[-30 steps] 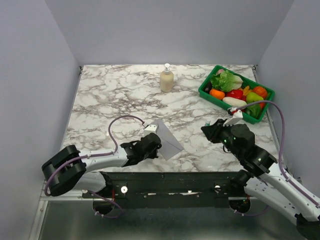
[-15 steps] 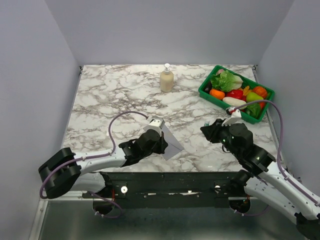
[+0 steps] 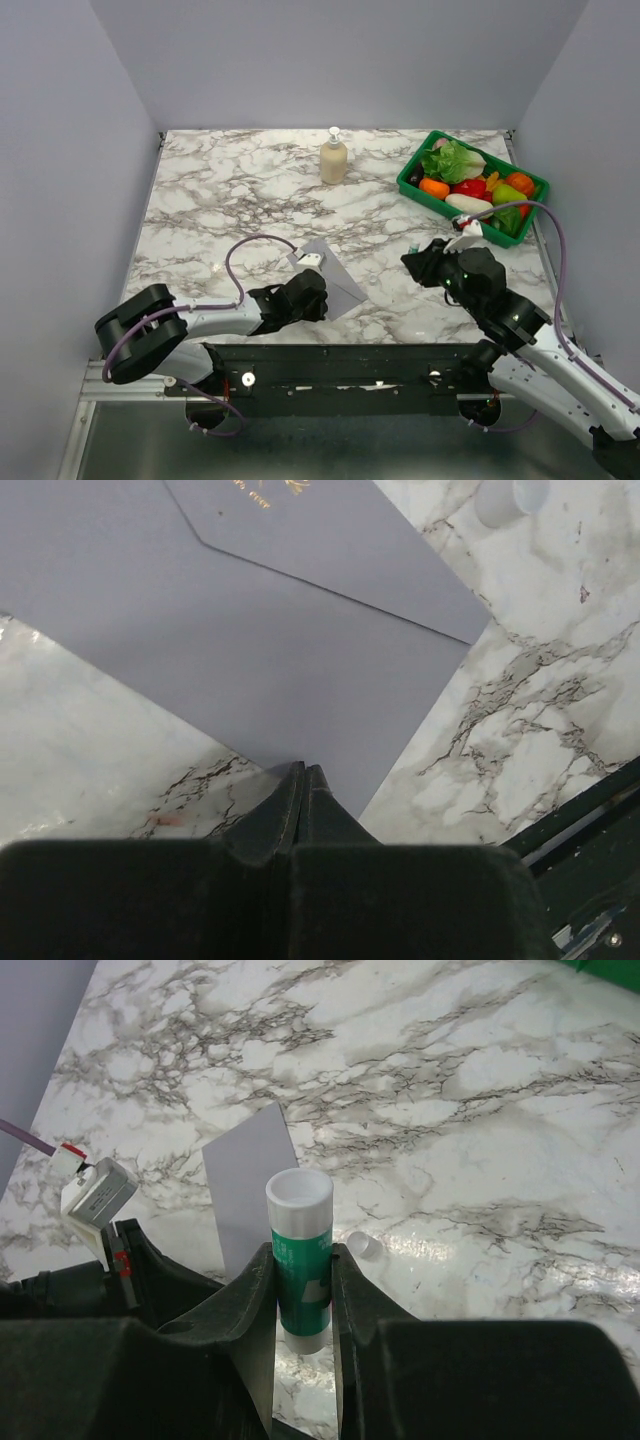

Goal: Place the letter into the envelope and seal it

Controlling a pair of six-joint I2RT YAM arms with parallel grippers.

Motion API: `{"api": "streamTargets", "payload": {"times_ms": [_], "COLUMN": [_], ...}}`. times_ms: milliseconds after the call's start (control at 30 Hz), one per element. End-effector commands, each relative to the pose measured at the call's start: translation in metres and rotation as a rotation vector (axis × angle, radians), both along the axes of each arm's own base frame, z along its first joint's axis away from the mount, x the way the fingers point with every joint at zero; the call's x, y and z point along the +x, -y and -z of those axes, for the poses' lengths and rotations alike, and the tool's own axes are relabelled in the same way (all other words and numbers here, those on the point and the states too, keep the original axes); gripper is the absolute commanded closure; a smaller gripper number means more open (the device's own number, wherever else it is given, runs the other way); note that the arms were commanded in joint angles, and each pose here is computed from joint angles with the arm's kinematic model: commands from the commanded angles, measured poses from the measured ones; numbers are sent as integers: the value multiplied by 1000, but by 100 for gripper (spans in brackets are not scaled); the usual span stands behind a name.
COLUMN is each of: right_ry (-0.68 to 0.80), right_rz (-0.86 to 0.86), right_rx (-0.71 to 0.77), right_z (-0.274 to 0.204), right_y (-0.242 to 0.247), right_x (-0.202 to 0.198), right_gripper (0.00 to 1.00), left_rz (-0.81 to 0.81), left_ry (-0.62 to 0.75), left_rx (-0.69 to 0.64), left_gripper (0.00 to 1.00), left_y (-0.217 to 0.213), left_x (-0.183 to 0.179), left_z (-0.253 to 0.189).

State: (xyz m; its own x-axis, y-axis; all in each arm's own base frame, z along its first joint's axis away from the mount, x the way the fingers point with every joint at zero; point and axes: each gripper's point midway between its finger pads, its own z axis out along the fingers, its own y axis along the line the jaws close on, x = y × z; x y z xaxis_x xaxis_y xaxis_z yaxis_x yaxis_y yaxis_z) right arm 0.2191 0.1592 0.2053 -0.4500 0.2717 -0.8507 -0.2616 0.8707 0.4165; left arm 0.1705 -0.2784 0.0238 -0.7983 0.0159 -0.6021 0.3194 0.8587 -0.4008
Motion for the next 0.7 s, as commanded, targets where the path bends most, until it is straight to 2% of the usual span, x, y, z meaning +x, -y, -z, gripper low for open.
{"api": "streamTargets", "payload": {"times_ms": [0,367,533,667], "right_ry": [5,7,3,8], "right_rz": [26,28,30,32], "right_rx": [-2,-11,-14,-13], "right_z": [3,5,7,5], "right_y": [3,4,5,6], "right_x": [4,3,3,3], "right_gripper": [99,99,99,99], "left_rz": [-114,-230,-247,-198], "left_ry": [-39,-45,-7,87], "left_rx": [136,201,187,103], "left_gripper": [100,100,100,100], "left_y": [-40,-72,-77,-57], "left_x": [-5,2,20,37], "left_z": [21,24,10,-25]}}
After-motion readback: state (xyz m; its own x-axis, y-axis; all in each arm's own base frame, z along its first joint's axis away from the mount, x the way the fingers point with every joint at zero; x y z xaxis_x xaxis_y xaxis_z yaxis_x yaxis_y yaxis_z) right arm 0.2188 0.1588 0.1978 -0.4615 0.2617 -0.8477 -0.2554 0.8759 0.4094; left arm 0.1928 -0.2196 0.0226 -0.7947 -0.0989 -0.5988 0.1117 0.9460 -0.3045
